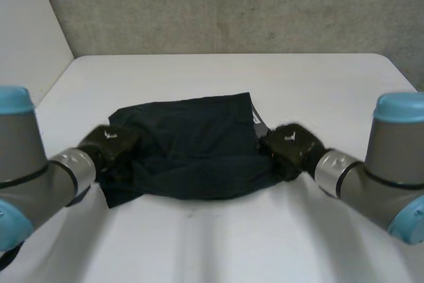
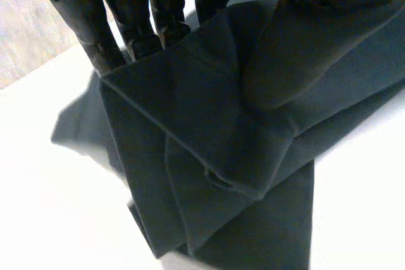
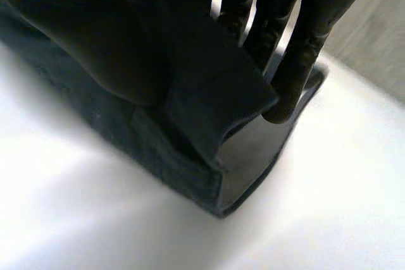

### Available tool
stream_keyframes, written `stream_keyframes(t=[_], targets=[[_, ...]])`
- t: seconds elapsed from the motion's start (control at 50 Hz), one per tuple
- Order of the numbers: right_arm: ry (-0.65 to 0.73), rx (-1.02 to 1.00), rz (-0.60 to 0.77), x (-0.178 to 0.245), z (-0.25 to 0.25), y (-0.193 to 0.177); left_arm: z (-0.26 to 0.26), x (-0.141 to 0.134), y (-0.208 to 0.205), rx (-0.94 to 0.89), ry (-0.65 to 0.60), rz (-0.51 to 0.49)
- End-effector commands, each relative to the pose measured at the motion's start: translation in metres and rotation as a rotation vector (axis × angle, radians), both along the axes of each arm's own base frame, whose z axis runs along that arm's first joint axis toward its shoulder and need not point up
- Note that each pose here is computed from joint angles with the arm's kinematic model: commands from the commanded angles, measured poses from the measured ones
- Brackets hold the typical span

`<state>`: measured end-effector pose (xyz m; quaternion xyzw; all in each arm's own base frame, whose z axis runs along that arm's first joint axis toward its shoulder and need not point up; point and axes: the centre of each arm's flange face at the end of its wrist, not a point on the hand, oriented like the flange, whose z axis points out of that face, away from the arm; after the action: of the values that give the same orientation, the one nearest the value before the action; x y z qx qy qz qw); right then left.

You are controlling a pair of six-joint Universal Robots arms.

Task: Fold the shorts.

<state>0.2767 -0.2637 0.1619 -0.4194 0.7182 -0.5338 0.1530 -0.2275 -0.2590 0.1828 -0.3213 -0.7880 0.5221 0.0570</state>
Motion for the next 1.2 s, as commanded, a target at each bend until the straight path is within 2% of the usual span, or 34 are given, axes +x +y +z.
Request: stream_keyframes(t=[0.02, 0.04, 0.12, 0.24, 0.34, 0.5, 0.62, 0.7, 0.74, 0.8, 0.82, 0.86, 0.88, 0.9, 0.94, 0.98, 1.08, 1.2], targets=[[-0.077, -0.220, -0.019, -0.011, 0.122, 0.019, 0.108, -0.001, 0.040, -0.192, 0.078, -0.074], [-0.085, -0.252, -0.021, -0.015, 0.145, 0.028, 0.119, 0.000, 0.045, -0.203, 0.082, -0.076], [-0.077, -0.280, -0.041, -0.025, 0.183, 0.049, 0.160, 0.007, 0.069, -0.226, 0.090, -0.092], [0.049, -0.239, -0.052, -0.034, 0.192, 0.067, 0.172, 0.009, 0.087, -0.148, 0.071, -0.122], [0.173, -0.196, -0.021, -0.032, 0.170, 0.068, 0.146, 0.005, 0.069, -0.061, 0.032, -0.123], [0.343, -0.020, -0.047, -0.022, 0.100, 0.034, 0.071, -0.007, 0.024, 0.115, -0.089, -0.140], [0.390, 0.001, -0.085, -0.009, 0.057, -0.002, 0.028, -0.015, -0.024, 0.118, -0.159, -0.064], [0.346, -0.098, -0.118, 0.007, 0.052, -0.025, 0.023, -0.031, -0.057, 0.028, -0.174, -0.028], [0.305, -0.176, -0.147, 0.015, 0.059, -0.037, 0.038, -0.044, -0.076, -0.081, -0.158, -0.008], [0.175, -0.394, -0.232, 0.026, 0.094, -0.066, 0.087, -0.058, -0.100, -0.317, -0.073, 0.026], [0.080, -0.534, -0.275, 0.031, 0.123, -0.079, 0.104, -0.060, -0.105, -0.388, -0.042, 0.037], [-0.008, -0.659, -0.302, 0.035, 0.151, -0.085, 0.151, -0.067, -0.115, -0.605, 0.051, 0.058], [-0.114, -0.807, -0.333, 0.035, 0.189, -0.087, 0.167, -0.069, -0.115, -0.672, 0.089, 0.062], [-0.167, -0.874, -0.345, 0.035, 0.207, -0.085, 0.202, -0.070, -0.110, -0.817, 0.157, 0.072], [-0.304, -1.034, -0.363, 0.033, 0.247, -0.077, 0.239, -0.069, -0.097, -0.954, 0.221, 0.082], [-0.359, -1.091, -0.376, 0.030, 0.261, -0.073, 0.281, -0.063, -0.074, -1.103, 0.301, 0.098], [-0.401, -1.085, -0.367, 0.027, 0.268, -0.062, 0.284, -0.055, -0.059, -1.129, 0.326, 0.108], [-0.333, -0.966, -0.339, 0.033, 0.232, -0.059, 0.225, -0.056, -0.068, -0.953, 0.265, 0.093]])
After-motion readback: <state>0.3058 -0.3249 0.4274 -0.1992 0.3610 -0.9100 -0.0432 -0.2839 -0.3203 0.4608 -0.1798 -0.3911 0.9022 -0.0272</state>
